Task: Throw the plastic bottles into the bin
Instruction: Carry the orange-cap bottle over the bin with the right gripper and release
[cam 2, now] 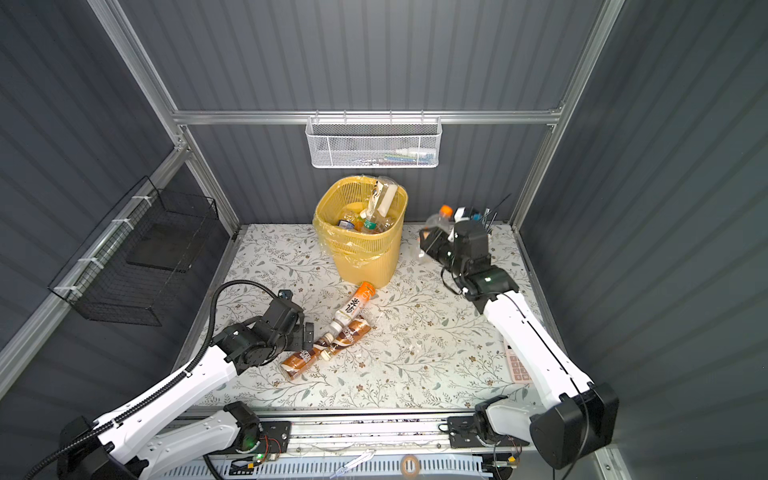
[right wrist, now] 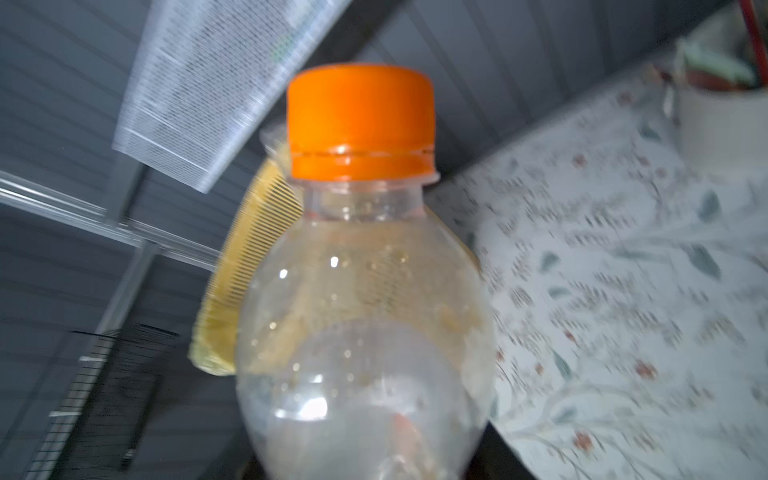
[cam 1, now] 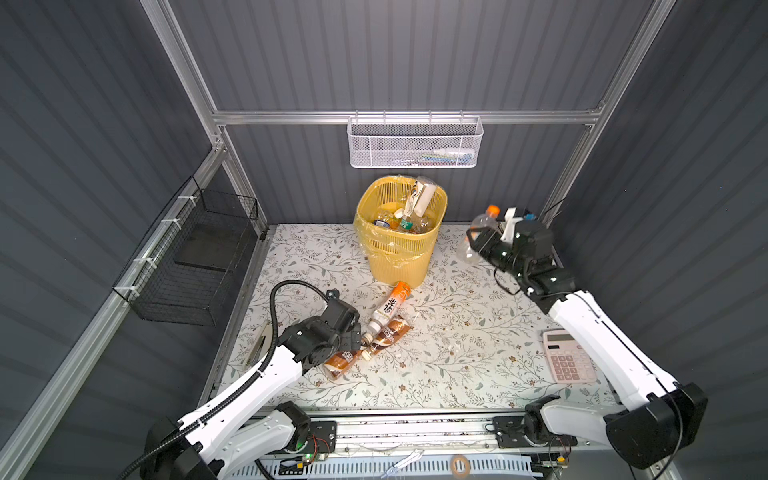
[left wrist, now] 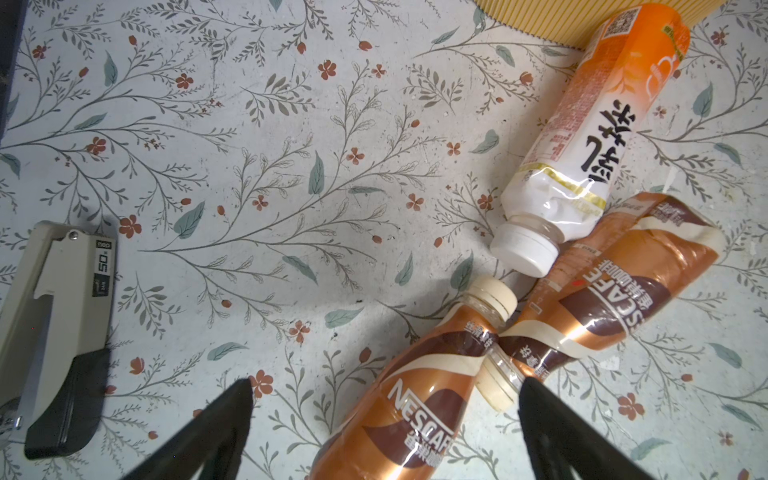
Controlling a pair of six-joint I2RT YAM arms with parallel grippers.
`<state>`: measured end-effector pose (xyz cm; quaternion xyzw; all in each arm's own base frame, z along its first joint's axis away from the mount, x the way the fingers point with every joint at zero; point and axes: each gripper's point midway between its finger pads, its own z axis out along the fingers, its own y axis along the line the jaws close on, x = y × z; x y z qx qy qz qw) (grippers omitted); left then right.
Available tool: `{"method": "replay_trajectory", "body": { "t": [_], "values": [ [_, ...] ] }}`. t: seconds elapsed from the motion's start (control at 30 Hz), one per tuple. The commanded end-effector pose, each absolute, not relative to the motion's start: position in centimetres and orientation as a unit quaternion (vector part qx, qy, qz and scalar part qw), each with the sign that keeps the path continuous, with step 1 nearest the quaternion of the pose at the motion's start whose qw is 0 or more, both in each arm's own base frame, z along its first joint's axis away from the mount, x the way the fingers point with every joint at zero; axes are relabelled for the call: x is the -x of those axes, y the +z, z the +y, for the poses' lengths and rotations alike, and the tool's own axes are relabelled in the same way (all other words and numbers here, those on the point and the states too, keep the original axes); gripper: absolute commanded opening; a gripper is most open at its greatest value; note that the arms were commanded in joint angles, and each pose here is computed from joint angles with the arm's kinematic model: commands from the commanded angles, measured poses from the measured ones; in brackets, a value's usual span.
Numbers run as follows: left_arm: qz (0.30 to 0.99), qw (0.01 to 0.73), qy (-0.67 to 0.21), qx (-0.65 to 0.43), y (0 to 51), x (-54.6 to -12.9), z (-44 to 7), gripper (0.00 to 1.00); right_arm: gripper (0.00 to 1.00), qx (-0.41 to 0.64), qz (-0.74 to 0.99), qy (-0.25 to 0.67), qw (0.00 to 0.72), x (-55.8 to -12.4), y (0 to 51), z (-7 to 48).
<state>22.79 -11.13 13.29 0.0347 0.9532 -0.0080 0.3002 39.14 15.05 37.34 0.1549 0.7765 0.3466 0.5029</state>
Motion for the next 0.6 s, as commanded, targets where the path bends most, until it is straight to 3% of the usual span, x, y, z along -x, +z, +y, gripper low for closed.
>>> {"method": "replay_trajectory", "body": {
  "t": [0.0,0.23,0.33,0.4,0.57],
  "values": [
    [0.957,0.29,-0.012,-0.03,12.7,-22.6,-11.3,1.0,0.53,-0.094,0.779,0.353,0.51,-39.8,40.6,17.1],
    [0.957,0.287,-0.021,-0.028,12.8,-22.6,-11.7,1.0,0.58,-0.009,0.812,0.371,0.45,-45.0,40.1,26.9],
    [0.959,0.283,-0.02,-0.03,12.7,-22.7,-11.8,1.0,0.72,0.011,0.846,0.352,0.4,-47.5,37.3,30.0],
    [0.96,0.278,-0.016,-0.032,12.7,-22.6,-11.8,1.0,0.95,0.009,0.862,0.328,0.387,-48.8,36.7,30.1],
    [0.96,0.278,-0.016,-0.029,12.7,-22.5,-11.7,1.0,0.99,-0.014,0.861,0.284,0.421,-49.0,38.8,27.1]
  ]
}}
